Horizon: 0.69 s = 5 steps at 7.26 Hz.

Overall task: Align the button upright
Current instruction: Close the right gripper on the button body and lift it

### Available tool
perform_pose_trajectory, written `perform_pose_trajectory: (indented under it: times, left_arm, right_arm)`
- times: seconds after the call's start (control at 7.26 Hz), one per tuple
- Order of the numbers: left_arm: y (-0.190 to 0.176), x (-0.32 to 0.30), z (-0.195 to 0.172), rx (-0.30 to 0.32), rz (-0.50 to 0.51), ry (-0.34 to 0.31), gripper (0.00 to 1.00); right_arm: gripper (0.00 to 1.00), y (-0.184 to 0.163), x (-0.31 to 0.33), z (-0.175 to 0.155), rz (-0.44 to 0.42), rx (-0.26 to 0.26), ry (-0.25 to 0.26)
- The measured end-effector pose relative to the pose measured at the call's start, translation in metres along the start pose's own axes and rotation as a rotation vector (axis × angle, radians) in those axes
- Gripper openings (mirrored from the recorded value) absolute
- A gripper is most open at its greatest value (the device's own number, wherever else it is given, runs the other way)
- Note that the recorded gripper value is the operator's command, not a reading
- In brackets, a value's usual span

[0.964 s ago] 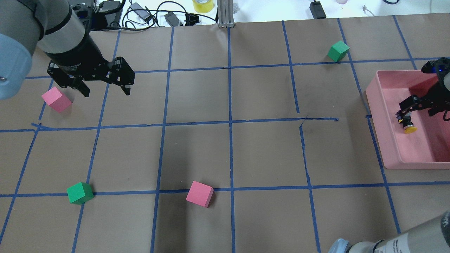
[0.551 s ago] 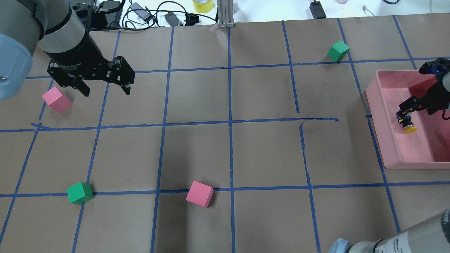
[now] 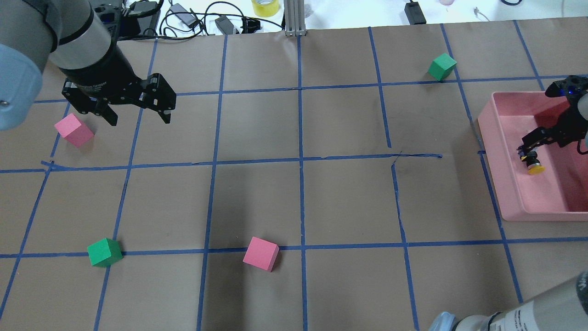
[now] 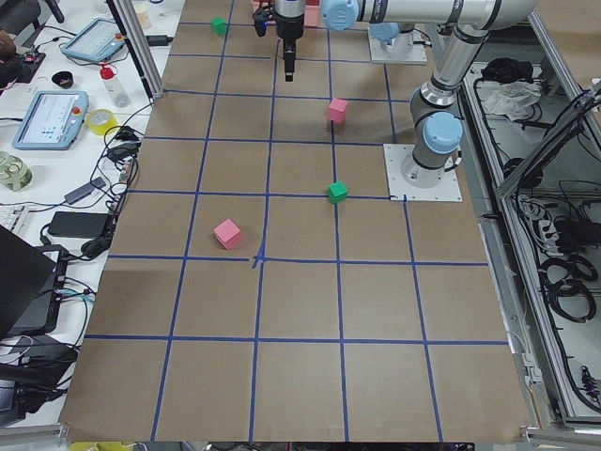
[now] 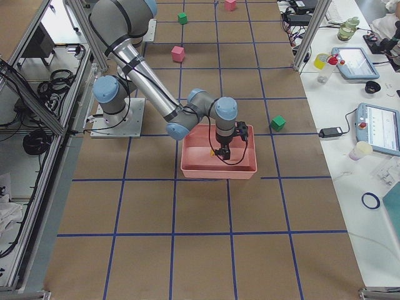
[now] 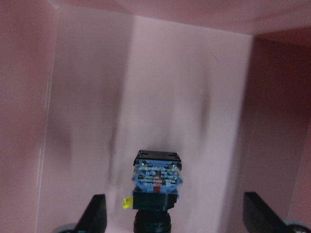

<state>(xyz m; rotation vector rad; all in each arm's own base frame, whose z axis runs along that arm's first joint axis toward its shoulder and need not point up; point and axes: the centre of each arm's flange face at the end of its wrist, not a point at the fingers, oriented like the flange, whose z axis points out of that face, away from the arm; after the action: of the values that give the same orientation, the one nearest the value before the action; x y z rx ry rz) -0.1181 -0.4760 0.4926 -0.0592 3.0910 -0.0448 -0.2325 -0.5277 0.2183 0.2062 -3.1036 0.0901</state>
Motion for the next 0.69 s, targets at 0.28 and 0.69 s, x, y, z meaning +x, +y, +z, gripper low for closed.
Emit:
perform_pose_trajectory:
  times: [0.28,0.69]
  left_arm:
    - [-0.0001,0.0000,-0.0001,0.001,0.000,0.000,1.00]
    - [-0.0002,0.0000,-0.0002,0.002,0.001,0.000,1.00]
  right_arm:
    - [0.97,-0.0002,-0.0001,0.0026,-0.002,0.006,0.003]
    - [0.98,-0.0053,-0.0038,0.0114,-0.002,0.050,-0.045]
